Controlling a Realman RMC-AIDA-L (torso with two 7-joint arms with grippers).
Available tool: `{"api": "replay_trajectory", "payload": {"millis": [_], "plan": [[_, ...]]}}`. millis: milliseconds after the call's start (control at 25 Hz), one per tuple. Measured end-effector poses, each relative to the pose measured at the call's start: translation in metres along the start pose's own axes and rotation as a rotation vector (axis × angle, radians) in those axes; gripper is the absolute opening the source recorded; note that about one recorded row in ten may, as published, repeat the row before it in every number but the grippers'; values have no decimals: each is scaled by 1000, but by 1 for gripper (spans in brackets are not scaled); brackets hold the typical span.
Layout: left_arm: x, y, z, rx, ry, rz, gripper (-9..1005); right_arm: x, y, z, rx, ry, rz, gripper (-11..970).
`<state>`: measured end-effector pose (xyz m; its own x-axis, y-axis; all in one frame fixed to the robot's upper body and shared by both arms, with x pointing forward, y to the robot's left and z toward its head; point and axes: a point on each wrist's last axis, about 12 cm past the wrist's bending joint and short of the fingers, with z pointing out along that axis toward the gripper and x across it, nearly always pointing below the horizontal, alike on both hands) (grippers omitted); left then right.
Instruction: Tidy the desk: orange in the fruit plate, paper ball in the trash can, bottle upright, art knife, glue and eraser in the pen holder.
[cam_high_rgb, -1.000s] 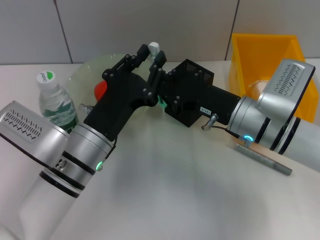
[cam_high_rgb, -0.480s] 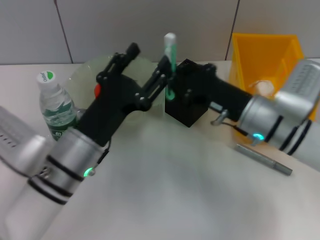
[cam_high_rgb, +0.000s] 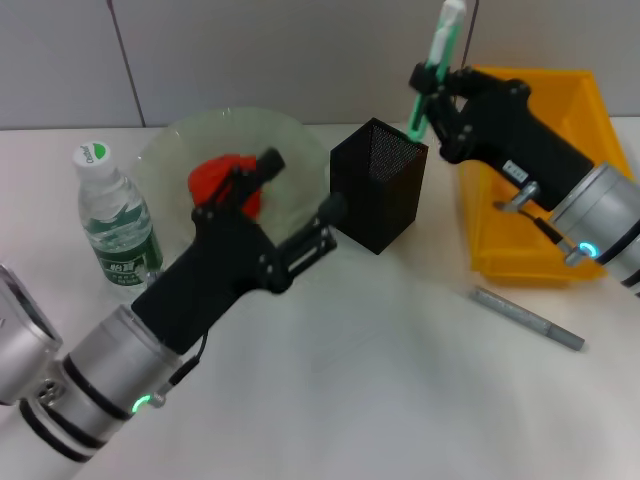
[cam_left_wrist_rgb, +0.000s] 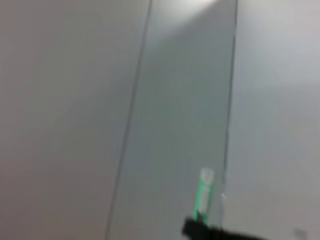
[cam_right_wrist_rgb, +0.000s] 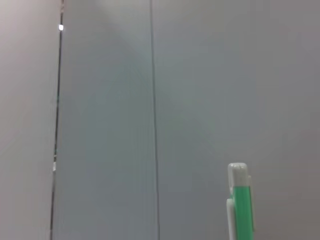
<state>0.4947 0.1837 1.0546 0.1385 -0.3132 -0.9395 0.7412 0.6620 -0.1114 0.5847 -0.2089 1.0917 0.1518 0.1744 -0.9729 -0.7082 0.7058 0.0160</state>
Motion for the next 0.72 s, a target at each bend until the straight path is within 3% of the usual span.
{"api": "replay_trajectory", "payload": {"millis": [120,440,720], "plan": [[5,7,-12,57,90,-72,868,0,-5,0,16,12,-13,93],[12,20,-39,125,273,-91,867,2,-12,7,44,69,-35,92],[15,21,-44,114,300,-84,867,8,-14,24,69,150,-40,97]]}}
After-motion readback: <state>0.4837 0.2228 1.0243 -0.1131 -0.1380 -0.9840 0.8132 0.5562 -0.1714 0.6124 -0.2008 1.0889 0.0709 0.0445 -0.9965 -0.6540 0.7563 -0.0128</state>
